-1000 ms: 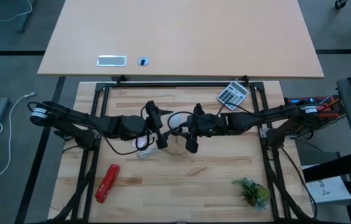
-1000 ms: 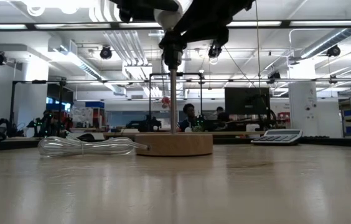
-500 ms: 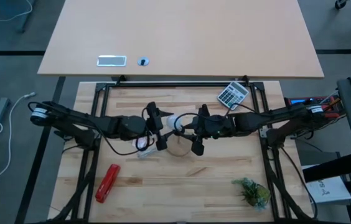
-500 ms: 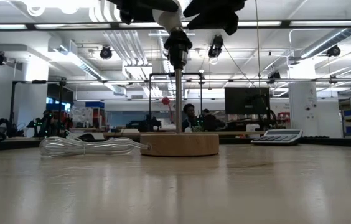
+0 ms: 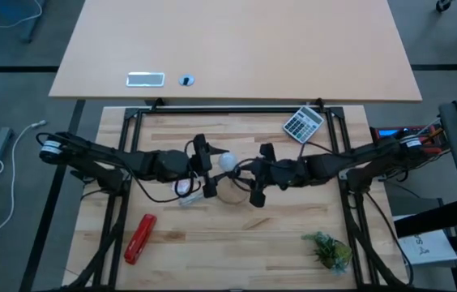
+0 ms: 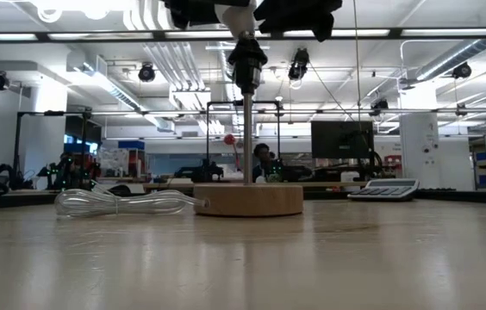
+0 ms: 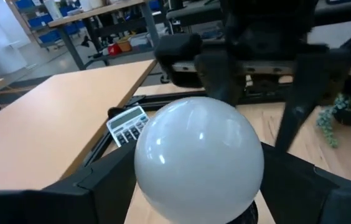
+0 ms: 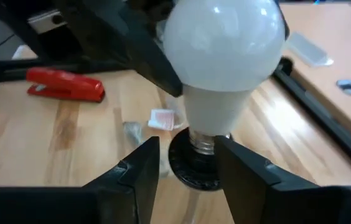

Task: Screw lightbulb
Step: Insert the lightbulb into the brown lamp

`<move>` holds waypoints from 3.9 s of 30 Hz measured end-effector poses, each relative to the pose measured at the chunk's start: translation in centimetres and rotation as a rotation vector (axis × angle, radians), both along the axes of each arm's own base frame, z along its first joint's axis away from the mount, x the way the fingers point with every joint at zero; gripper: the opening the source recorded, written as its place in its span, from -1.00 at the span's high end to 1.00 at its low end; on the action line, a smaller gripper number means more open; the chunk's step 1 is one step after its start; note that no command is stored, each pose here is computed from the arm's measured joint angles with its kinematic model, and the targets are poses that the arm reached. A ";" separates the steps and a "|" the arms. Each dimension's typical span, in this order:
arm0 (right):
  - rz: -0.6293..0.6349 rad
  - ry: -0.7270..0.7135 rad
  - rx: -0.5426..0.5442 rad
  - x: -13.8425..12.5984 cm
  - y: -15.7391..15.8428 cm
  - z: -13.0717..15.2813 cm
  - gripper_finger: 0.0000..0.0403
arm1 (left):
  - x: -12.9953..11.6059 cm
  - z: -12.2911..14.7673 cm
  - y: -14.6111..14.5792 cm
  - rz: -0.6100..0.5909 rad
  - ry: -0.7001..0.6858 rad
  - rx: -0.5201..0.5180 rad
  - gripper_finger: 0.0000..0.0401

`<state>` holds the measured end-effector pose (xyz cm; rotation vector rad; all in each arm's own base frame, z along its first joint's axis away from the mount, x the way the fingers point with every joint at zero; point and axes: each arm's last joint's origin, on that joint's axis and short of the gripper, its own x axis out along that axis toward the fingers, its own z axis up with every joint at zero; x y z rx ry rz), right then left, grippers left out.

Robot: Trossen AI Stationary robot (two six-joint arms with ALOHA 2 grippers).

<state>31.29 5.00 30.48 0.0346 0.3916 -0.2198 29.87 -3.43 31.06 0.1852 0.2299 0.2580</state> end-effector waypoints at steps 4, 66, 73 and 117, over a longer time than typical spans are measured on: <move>-0.013 -0.023 -0.002 -0.6 0.0 -0.3 0.34 | 0.0 0.1 0.0 -0.005 -0.006 -0.002 -0.51; -0.044 -0.193 -0.096 -0.1 -1.7 0.5 1.00 | -3.0 0.1 -1.1 0.098 0.105 -0.127 -0.41; -0.031 -0.209 -0.090 -0.1 -1.4 0.7 1.00 | -2.6 0.4 -1.4 0.074 0.068 -0.094 -0.39; -0.053 0.004 -0.022 -0.7 -1.3 -1.6 1.00 | -9.9 -3.5 -0.9 0.349 0.652 -0.375 -0.37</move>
